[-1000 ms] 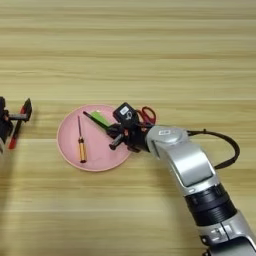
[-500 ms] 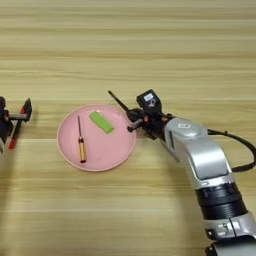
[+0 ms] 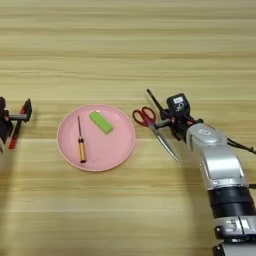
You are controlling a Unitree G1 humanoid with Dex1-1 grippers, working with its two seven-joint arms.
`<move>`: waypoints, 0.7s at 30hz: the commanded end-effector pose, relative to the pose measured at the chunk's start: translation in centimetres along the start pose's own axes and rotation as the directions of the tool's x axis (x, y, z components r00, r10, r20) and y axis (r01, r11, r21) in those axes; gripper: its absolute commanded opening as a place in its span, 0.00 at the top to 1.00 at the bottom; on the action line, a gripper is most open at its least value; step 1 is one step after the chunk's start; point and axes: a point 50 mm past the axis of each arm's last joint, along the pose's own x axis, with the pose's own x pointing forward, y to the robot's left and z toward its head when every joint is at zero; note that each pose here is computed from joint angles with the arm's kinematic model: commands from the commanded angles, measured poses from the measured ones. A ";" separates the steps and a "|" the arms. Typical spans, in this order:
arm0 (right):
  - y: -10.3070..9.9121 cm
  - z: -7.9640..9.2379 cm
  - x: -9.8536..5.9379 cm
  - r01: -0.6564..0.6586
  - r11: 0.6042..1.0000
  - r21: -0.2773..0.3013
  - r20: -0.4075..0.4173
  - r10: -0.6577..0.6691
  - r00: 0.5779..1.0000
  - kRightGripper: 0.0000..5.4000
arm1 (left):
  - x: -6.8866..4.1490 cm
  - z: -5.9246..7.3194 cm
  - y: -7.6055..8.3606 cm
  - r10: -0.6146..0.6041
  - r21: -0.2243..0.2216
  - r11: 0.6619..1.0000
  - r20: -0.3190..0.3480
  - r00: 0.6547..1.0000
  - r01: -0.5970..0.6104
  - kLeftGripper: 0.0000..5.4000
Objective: Move the objects on the table
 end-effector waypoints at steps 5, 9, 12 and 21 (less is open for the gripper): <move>-1.7 -1.1 0.1 0.066 0.998 0.023 -0.028 -0.066 0.997 0.95 | 0.1 0.1 -0.1 -0.001 0.005 1.000 0.006 1.000 0.001 0.00; -1.9 -1.7 0.1 0.072 0.997 0.024 -0.043 -0.071 0.997 0.95 | 0.1 0.1 -0.1 0.000 0.005 1.000 0.006 1.000 0.000 0.00; -1.8 -2.1 0.3 0.067 0.998 0.021 -0.057 -0.066 0.996 0.95 | 0.1 0.1 -0.1 0.000 0.005 1.000 0.006 1.000 0.000 0.00; -1.6 -2.7 0.6 0.054 0.998 0.018 -0.078 -0.052 0.996 0.95 | 0.1 0.1 -0.1 0.001 0.004 1.000 0.006 1.000 -0.001 0.00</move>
